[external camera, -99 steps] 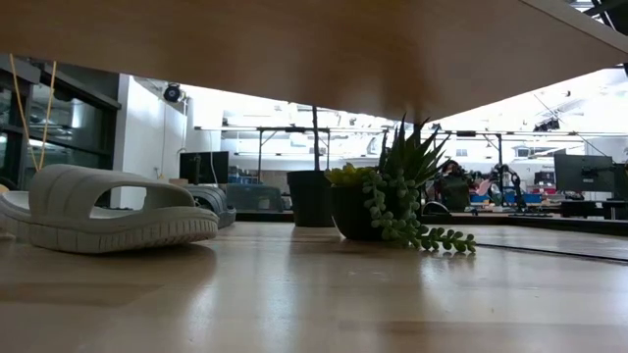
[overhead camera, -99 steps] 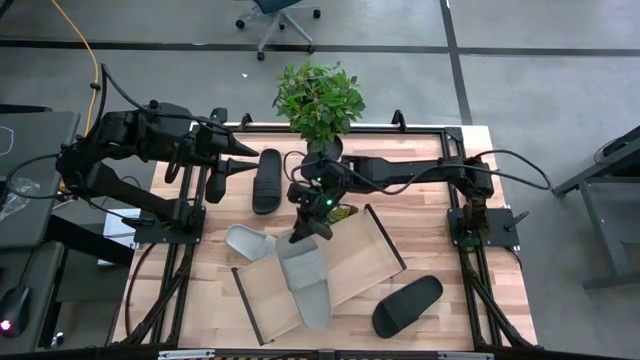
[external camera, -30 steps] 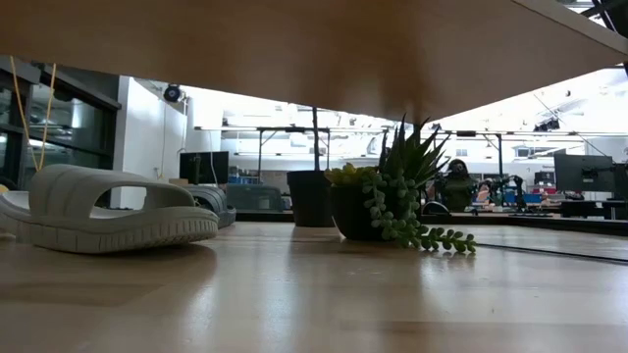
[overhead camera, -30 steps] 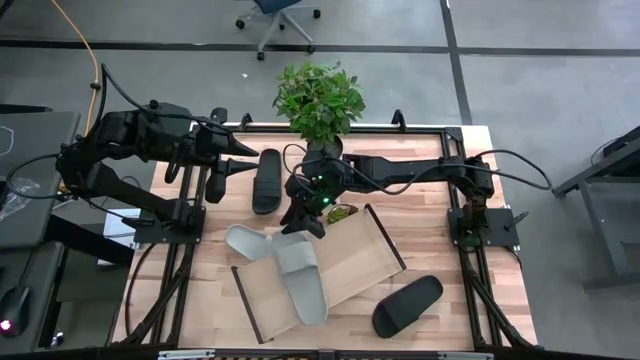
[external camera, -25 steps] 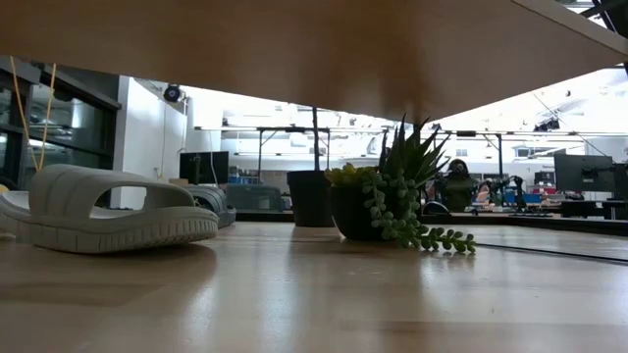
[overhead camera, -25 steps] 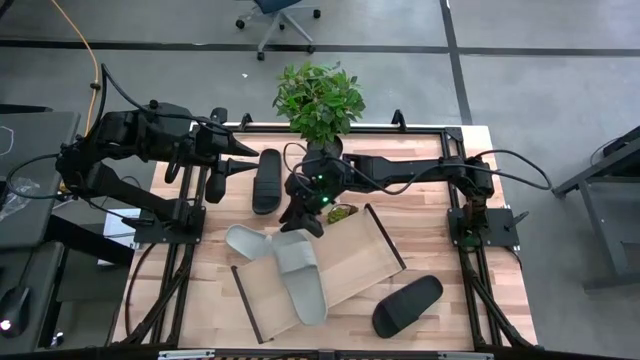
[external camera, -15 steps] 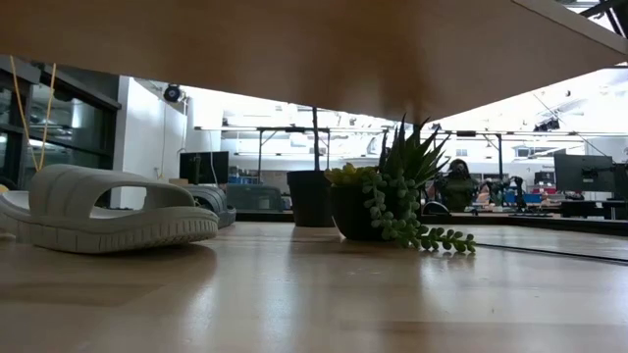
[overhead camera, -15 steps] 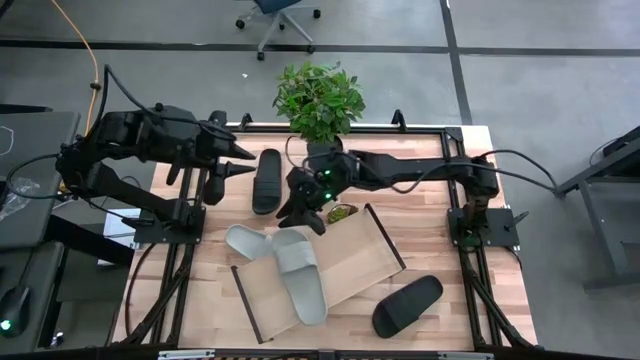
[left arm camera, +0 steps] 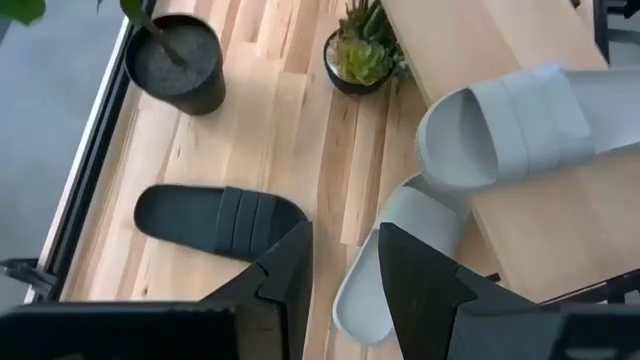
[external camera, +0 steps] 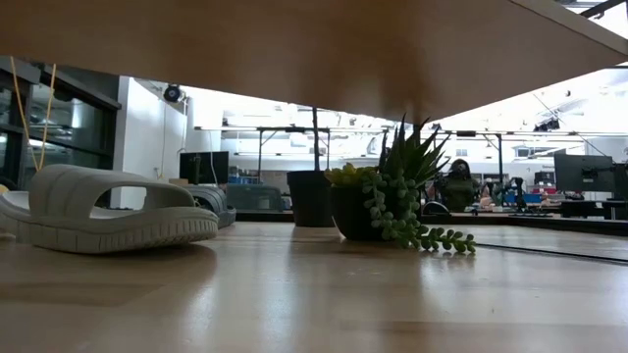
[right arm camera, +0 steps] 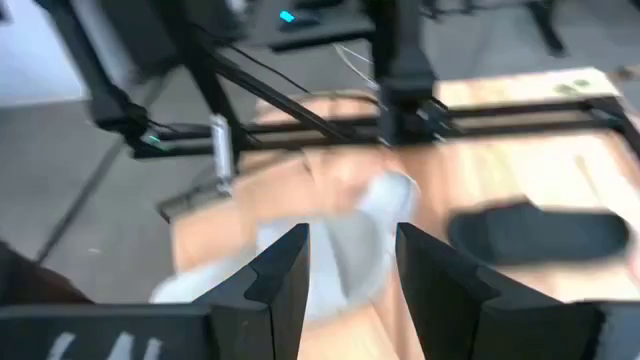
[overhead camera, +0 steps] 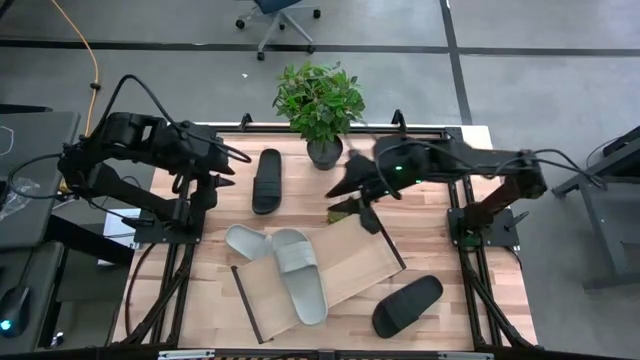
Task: Pick and place slides into the shelf
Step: Put the gray slipper on the shelf
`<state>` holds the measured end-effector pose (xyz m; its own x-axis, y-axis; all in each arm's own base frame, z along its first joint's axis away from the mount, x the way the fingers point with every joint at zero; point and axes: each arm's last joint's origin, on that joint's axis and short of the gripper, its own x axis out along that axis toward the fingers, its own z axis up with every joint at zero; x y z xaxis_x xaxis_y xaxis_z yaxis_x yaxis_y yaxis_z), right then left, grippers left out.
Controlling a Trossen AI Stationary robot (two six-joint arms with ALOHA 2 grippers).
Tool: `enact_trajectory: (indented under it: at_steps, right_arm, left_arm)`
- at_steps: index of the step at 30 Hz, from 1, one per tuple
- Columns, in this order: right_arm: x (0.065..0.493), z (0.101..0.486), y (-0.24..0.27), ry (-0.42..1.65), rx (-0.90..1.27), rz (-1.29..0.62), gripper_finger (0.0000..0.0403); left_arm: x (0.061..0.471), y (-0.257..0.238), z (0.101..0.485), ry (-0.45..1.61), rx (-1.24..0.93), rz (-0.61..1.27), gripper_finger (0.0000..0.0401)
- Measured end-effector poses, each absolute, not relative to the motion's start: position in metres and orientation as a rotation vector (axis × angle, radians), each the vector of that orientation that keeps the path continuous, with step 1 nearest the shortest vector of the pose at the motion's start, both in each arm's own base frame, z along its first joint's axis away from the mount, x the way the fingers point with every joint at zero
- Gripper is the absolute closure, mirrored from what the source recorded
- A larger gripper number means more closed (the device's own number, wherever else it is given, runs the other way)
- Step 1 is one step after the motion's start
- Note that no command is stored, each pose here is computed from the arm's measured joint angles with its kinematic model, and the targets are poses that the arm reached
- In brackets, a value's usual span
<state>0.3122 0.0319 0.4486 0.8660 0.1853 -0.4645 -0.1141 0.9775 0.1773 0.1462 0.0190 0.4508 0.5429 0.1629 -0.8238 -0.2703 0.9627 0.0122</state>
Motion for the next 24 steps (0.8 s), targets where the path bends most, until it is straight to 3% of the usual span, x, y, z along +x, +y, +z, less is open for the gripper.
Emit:
enact_trajectory:
  at_steps: [5,11,19,24]
  right_arm:
    - [0.286,0.453,0.029,0.575,0.126,0.062,0.0261]
    - [0.275,0.449,0.033,0.65,0.092,0.015,0.0261]
    - [0.261,0.444,0.033,0.759,0.076,0.008,0.0261]
    - [0.242,0.45,0.029,0.772,0.074,-0.022,0.0261]
  left_arm:
    - [0.144,0.027,0.439,1.019,-0.208,0.256,0.0295]
    - [0.146,0.043,0.39,1.143,-0.37,0.249,0.0295]
    - [0.153,0.058,0.325,0.903,-0.639,0.089,0.0295]
    - [0.145,0.058,0.285,0.927,-0.76,0.077,0.0295]
